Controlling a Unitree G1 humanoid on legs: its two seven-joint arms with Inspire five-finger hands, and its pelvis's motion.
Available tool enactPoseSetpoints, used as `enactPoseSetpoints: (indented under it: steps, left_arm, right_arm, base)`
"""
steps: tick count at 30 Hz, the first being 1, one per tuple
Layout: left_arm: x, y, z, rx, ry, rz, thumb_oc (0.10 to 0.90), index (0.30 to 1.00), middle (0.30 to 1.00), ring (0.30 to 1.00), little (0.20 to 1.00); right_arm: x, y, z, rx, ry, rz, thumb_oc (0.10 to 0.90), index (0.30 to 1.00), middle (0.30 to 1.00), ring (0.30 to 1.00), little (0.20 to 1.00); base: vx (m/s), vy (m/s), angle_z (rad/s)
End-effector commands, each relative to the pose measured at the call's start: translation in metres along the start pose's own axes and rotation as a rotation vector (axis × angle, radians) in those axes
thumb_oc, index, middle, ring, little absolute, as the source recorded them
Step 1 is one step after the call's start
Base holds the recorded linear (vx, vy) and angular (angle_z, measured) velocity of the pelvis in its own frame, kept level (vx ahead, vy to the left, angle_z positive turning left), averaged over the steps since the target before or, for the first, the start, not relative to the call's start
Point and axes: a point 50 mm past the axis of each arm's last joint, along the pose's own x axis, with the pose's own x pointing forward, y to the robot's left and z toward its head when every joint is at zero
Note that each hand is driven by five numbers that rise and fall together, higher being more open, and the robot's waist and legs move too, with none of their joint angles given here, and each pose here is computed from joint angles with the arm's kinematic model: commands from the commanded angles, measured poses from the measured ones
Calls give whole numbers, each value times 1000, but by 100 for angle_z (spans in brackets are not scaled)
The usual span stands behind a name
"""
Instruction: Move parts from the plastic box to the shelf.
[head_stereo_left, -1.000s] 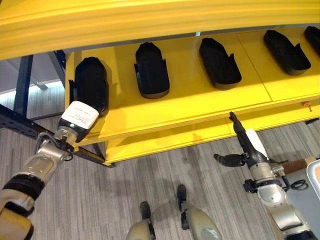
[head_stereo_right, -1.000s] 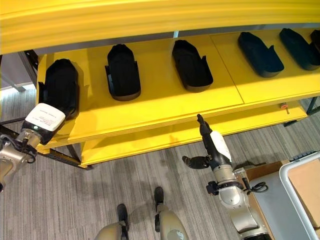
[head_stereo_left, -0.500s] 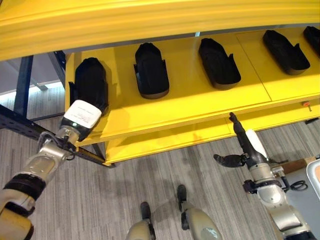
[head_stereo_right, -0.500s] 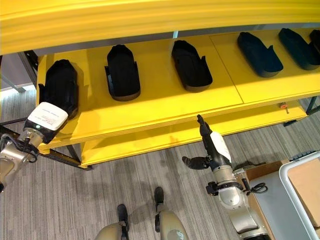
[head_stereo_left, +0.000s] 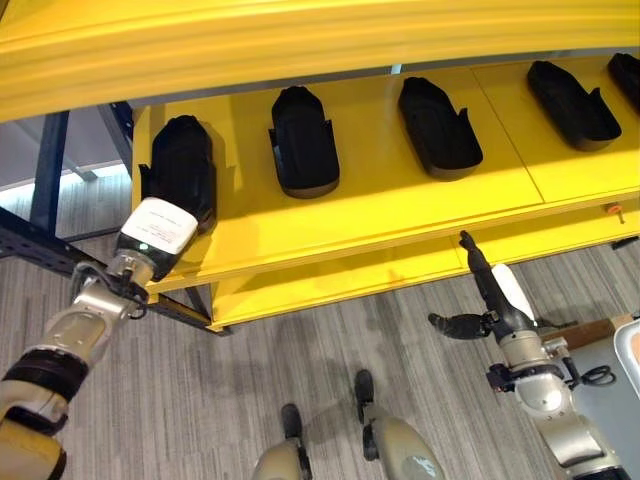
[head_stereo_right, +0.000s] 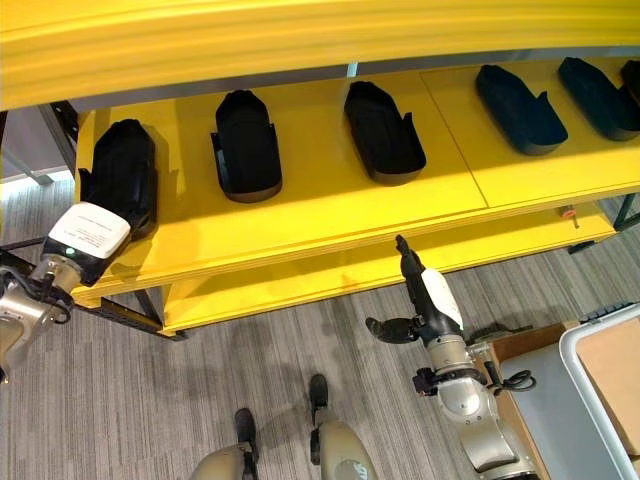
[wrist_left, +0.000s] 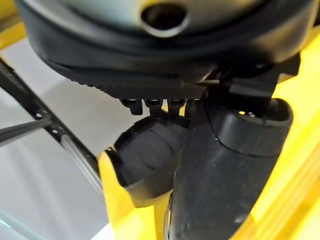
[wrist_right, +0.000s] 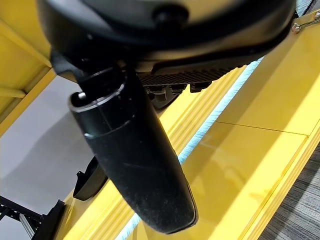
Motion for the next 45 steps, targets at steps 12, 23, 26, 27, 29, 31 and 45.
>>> enactPoseSetpoints:
  steps: [12,23,26,27,29,31,45]
  left_arm:
    - [-29,55,-86,49,315,282,900,1000,1000,1000,1000]
    - [-75,65,-26,-454,236,555,900,1000,1000,1000,1000]
    - [-83,56,-9,-611,215,553,900,1000,1000,1000,1000]
    - [-84,58,-1,-655,190,566,900,1000,1000,1000,1000]
    - [-90,56,9,-709,168,559,900,1000,1000,1000,1000]
    - [-93,56,20,-758,138,565,900,1000,1000,1000,1000]
    - [-96,38,48,-854,94,457,900,1000,1000,1000,1000]
  right_arm:
    - [-1,-31,25,-3,-150,-125,900,1000,1000,1000,1000]
    - [-4,-38,24,32,-128,-153,900,1000,1000,1000,1000]
    - [-3,-38,26,42,-132,-150,900,1000,1000,1000,1000]
    - [-2,-38,28,48,-141,-147,900,1000,1000,1000,1000]
    - [-2,-38,29,46,-151,-146,900,1000,1000,1000,1000]
    - [-1,-39,32,47,-166,-148,900,1000,1000,1000,1000]
    - [3,-40,39,26,-201,-164,900,1000,1000,1000,1000]
  base:
    - [0,-2,2]
    - [-5,-14,4]
    - [0,0,0]
    - [0,0,0]
    - [0,0,0]
    - [0,0,0]
    - [0,-7,4]
